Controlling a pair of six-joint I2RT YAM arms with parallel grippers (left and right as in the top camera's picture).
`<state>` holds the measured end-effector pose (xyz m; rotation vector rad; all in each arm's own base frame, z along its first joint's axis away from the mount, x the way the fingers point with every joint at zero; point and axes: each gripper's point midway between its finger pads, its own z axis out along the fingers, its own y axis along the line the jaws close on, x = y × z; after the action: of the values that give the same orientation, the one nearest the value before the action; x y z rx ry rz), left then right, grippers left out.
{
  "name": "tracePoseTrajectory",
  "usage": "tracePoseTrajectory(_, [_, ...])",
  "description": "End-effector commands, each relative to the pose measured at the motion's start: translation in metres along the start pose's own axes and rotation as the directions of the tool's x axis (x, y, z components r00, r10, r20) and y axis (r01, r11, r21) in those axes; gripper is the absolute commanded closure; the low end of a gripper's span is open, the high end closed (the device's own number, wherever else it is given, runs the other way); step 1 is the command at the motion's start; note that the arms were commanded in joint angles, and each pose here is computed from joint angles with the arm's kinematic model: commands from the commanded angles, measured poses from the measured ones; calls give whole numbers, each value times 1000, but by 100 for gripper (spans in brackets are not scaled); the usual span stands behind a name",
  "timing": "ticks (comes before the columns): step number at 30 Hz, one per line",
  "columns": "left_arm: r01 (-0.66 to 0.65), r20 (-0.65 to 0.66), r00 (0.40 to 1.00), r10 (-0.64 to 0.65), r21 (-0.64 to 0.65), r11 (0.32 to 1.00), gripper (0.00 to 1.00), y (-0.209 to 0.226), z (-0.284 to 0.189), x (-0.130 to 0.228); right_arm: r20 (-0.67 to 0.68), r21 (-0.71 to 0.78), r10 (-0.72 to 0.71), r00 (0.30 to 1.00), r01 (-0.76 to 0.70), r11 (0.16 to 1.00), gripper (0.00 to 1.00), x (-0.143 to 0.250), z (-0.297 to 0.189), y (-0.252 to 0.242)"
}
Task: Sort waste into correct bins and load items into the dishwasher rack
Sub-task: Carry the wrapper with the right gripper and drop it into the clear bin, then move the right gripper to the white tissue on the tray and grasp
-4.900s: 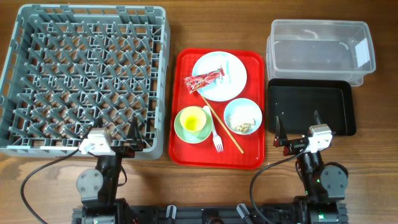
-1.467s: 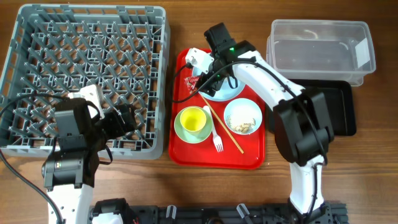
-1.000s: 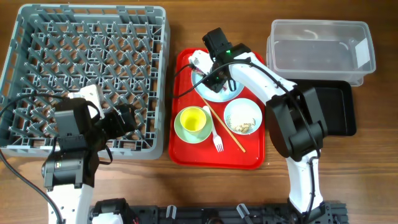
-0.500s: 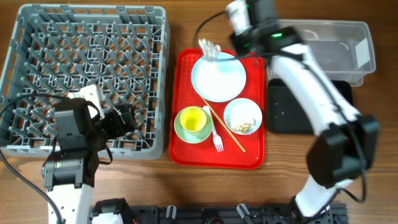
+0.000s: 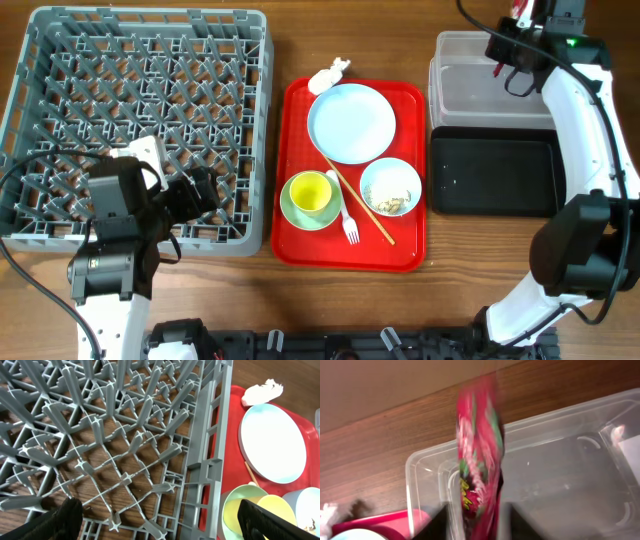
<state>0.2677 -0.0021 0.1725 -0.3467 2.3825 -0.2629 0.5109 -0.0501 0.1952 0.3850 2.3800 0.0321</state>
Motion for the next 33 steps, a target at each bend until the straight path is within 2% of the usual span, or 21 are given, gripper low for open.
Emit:
tracePoseTrajectory(1, [1, 4, 1000, -1, 16, 1000, 0, -5, -1, -5, -11, 3, 20, 1000, -20, 1000, 15, 3, 5, -2])
tracePoseTrajectory(2, [1, 0, 1000, -1, 15, 1000, 0, -5, 0, -5, -15, -12, 19, 1000, -19, 1000, 4, 4, 5, 1])
tracePoseTrajectory(3, [2, -3, 1000, -2, 15, 1000, 0, -4, 1, -4, -19, -28, 19, 1000, -19, 999, 0, 4, 5, 3])
tracePoseTrajectory(6, [3, -8, 1000, -3, 13, 1000, 0, -4, 2, -4, -33, -92, 16, 999, -19, 996, 0, 7, 4, 15])
tracePoseTrajectory(10, [3, -7, 1000, -3, 13, 1000, 0, -4, 2, -4, -65, -276, -23, 998, 5, 961, 0, 13, -3, 49])
tracePoseTrajectory(12, [2, -7, 1000, -2, 13, 1000, 0, -4, 2, -4, -68, -320, -42, 997, 18, 947, 1, 16, -9, 64])
tracePoseTrajectory(16, [3, -7, 1000, -3, 13, 1000, 0, -4, 2, -4, -48, -361, -140, 989, 114, 926, 0, 25, -22, 108])
tracePoseTrajectory(23, [3, -7, 1000, -3, 13, 1000, 0, -4, 2, -4, 41, -329, -276, 960, 274, 904, 0, 40, -44, 184])
tracePoseTrajectory(28, [3, -7, 1000, -3, 13, 1000, 0, -4, 2, -4, 140, -382, -282, 949, 315, 869, 1, 21, -80, 226])
tracePoseTrajectory(33, [3, -7, 1000, -3, 13, 1000, 0, -4, 2, -4, 216, -413, -259, 941, 328, 849, 0, 14, -77, 256])
